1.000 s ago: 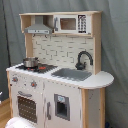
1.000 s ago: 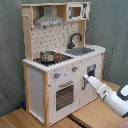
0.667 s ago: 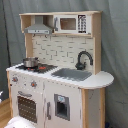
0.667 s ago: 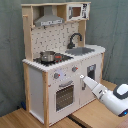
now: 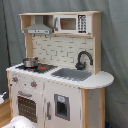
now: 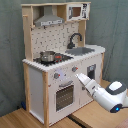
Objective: Play with the kitchen
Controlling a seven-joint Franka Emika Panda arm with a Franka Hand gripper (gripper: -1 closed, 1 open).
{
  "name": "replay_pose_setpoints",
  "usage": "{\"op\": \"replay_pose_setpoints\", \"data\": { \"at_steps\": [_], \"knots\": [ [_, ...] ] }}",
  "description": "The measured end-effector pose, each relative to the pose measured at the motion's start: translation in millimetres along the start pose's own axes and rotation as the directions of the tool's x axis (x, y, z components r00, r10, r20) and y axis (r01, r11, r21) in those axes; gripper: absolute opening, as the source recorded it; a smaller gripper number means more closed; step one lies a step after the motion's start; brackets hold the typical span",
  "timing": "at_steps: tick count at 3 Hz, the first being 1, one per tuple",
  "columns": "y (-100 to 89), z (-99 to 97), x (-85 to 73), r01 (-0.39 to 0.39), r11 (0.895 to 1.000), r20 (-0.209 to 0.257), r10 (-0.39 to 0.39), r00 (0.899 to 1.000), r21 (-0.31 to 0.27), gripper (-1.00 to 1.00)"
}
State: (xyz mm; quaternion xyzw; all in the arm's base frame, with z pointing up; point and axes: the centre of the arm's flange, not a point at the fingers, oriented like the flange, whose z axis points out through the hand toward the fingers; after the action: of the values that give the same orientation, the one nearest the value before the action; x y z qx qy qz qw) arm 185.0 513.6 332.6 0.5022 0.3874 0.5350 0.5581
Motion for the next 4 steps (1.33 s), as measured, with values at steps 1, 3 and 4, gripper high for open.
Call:
{"op": "replay_pose_setpoints", "data": {
  "at_steps": [1,3,4],
  "knots": [
    [1.6,27.3,7.9,-0.045,0.998,0.017,0.045,0.999,0.034,1.0],
    [-7.3,61.8,15.9,-0.127,0.987,-0.03,0.131,0.991,0.103,1.0],
    [-12.0,72.6,15.4,-0.21,0.969,-0.036,0.216,0.976,0.131,1.0]
  ]
}}
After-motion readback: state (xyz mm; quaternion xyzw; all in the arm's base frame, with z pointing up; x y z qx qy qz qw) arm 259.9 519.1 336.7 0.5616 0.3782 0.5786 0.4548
